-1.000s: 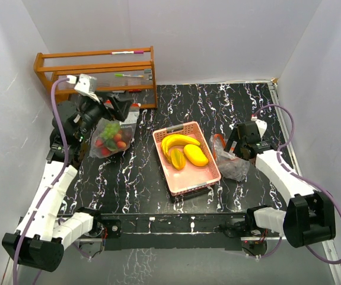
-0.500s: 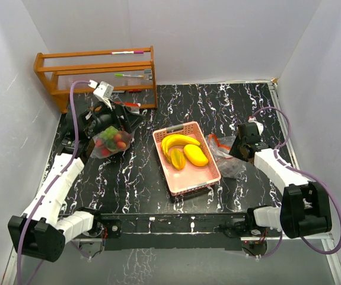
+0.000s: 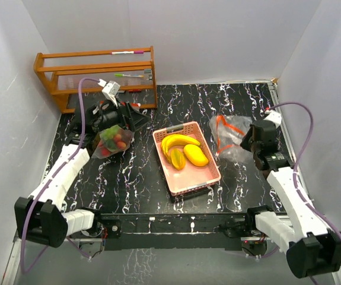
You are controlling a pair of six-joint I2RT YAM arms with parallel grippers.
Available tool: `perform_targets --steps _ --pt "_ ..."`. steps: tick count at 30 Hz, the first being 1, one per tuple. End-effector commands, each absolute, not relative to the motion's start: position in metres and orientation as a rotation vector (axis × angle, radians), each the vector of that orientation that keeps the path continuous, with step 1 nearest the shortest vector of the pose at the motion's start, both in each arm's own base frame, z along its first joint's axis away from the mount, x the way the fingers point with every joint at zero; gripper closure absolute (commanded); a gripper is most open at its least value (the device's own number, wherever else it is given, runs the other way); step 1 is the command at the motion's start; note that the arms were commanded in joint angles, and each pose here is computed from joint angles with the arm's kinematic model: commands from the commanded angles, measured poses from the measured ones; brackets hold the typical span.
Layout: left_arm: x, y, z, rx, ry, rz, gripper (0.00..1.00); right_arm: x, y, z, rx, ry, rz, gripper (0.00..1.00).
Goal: Place the food in the zip-top bag and seal the zipper
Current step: Pick up the zipper food storage bag at the center of the board, then open the zipper of the food storage bag.
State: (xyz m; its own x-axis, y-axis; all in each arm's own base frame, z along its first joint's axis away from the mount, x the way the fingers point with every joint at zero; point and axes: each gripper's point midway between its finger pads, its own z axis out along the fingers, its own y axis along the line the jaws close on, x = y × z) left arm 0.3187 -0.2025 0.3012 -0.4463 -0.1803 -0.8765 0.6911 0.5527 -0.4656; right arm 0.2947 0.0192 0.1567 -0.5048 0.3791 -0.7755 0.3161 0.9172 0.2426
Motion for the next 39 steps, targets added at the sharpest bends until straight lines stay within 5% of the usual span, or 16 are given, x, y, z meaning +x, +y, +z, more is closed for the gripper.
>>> perform_targets --steps 1,14,20,29,39 --pt "0.316 -0.227 0.309 0.424 1.758 -1.227 0.08 0.308 0.018 0.248 0.424 1.918 0.131 0.92" --pt "0.306 -0.332 0.304 0.544 1.756 -1.235 0.13 0.304 0.054 0.286 0.324 1.862 0.370 0.92" --pt "0.292 -0.375 0.310 0.571 1.739 -1.248 0.06 0.305 0.054 0.274 0.328 1.888 0.360 0.92" --pt "0.282 -0.417 0.328 0.555 1.727 -1.130 0.21 0.312 0.037 0.265 0.364 1.906 0.241 0.92" --pt "0.294 -0.452 0.286 0.528 1.875 -0.997 0.33 0.312 0.039 0.276 0.349 1.881 0.258 0.92"
